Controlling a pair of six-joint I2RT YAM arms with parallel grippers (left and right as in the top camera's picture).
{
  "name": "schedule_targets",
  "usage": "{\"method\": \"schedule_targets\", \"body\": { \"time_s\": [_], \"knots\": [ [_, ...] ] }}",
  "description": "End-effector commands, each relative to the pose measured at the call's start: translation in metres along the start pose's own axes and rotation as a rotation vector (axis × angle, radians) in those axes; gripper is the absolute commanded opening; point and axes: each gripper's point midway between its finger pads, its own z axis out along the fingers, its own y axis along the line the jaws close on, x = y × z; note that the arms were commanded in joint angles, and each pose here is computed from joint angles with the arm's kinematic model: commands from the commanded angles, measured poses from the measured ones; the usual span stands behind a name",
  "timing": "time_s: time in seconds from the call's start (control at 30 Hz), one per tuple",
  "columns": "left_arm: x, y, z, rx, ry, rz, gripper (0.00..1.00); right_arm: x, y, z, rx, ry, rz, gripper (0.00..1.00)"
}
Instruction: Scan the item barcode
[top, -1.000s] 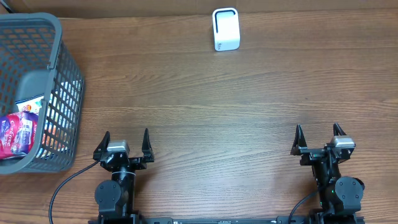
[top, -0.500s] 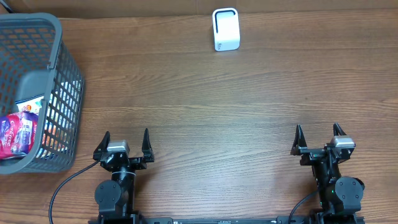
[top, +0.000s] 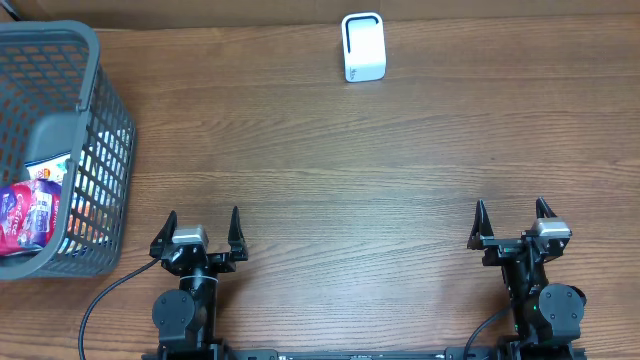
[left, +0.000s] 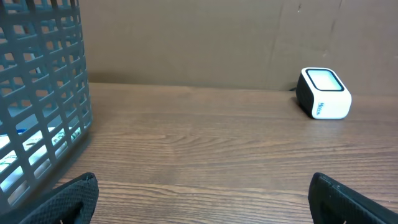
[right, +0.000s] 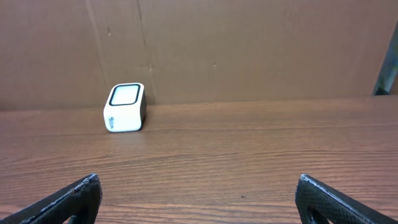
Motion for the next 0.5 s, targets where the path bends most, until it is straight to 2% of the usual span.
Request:
{"method": "schedule_targets", "body": {
  "time_s": [0.0, 0.17, 0.3, 0.4, 0.47],
  "knots": [
    [0.002, 0.001, 0.0, -0.007, 0.001, 0.009, 0.99, 0.001, -0.001, 0.0, 0.006, -0.008, -0.004, 1.0],
    [-0.006, -0.003, 0.0, 0.018, -0.03, -0.012, 1.0, 0.001, -0.001, 0.0, 0.006, -0.008, -0.004, 1.0],
    [-0.01, -0.039, -0.004, 0.233, -0.024, -0.174, 1.0, 0.001, -0.001, 0.0, 0.006, -0.008, -0.004, 1.0],
    [-0.014, -0.05, -0.008, 0.3, -0.029, -0.215, 1.0, 0.001, -0.001, 0.0, 0.006, -0.008, -0.004, 1.0],
    [-0.03, -0.066, -0.015, 0.406, -0.08, -0.211, 1.0, 0.001, -0.001, 0.0, 0.006, -0.008, -0.004, 1.0]
  ]
}}
